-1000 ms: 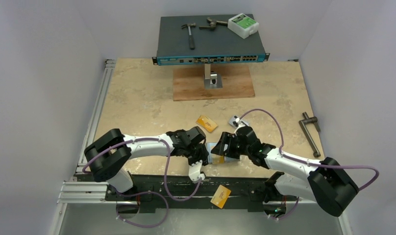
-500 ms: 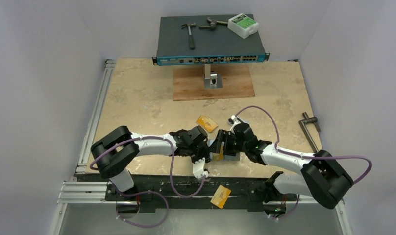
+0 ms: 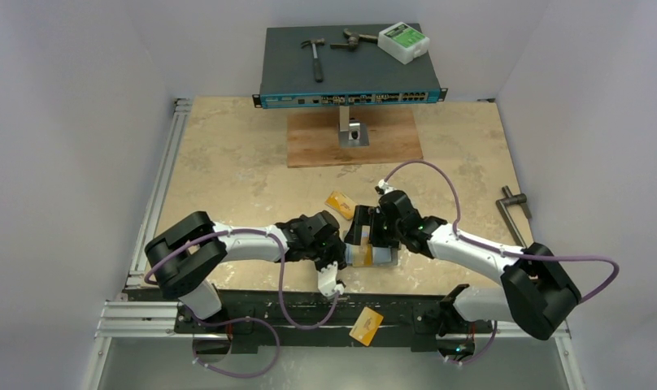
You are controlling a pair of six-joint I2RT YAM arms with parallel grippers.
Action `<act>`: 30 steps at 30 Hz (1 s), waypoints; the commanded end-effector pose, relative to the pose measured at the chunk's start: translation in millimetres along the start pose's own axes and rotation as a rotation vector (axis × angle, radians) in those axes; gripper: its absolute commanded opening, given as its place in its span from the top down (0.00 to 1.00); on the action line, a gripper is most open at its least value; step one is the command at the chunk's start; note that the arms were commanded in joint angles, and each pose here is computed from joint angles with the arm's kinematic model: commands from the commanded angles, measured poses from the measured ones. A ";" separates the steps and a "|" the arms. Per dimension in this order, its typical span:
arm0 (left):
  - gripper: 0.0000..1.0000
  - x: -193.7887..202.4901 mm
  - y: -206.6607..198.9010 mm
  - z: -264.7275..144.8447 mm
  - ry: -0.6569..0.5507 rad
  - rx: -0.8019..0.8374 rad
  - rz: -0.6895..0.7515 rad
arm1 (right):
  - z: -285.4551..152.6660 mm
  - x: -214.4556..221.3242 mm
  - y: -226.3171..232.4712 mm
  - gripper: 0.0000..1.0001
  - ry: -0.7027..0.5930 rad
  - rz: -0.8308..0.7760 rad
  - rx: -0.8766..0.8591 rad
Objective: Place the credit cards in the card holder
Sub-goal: Insert the credit card into the card holder.
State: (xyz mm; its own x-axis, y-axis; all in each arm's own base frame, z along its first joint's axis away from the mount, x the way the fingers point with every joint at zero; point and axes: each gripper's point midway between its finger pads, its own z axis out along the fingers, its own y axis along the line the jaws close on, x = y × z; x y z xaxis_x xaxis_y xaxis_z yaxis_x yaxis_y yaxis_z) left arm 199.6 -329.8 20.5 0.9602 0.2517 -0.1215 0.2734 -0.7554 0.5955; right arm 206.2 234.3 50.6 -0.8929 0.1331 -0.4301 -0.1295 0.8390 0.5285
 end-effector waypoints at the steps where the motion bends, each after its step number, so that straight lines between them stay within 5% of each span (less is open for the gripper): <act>1: 0.76 -9.0 -8.5 -1.3 -0.035 0.034 -0.032 | -12.2 -13.5 -9.1 0.01 -0.028 -0.059 0.097; 7: 0.76 -9.0 -11.8 -2.1 -0.033 0.044 -0.045 | -32.2 -29.5 -0.8 0.10 -0.086 -0.104 0.094; 12: 0.76 -4.1 -3.1 -4.9 -0.009 0.022 -0.087 | -44.9 -19.4 2.7 0.60 -0.097 -0.097 0.035; 16: 0.77 -3.0 2.3 -7.6 -0.004 0.019 -0.120 | -50.1 1.4 9.5 0.78 -0.085 -0.086 -0.055; 30: 0.75 -10.0 -7.7 -6.5 -0.040 0.065 -0.030 | -29.5 60.6 15.0 0.95 0.051 -0.104 -0.148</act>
State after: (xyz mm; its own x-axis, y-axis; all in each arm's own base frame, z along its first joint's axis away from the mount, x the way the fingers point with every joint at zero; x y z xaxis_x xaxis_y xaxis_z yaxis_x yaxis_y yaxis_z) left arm 197.3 -325.1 20.0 0.9464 0.2853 -0.1515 0.3200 -0.7641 0.5602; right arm 136.1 221.7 46.9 -0.9012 0.0186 -0.4331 -0.2441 0.8039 0.5424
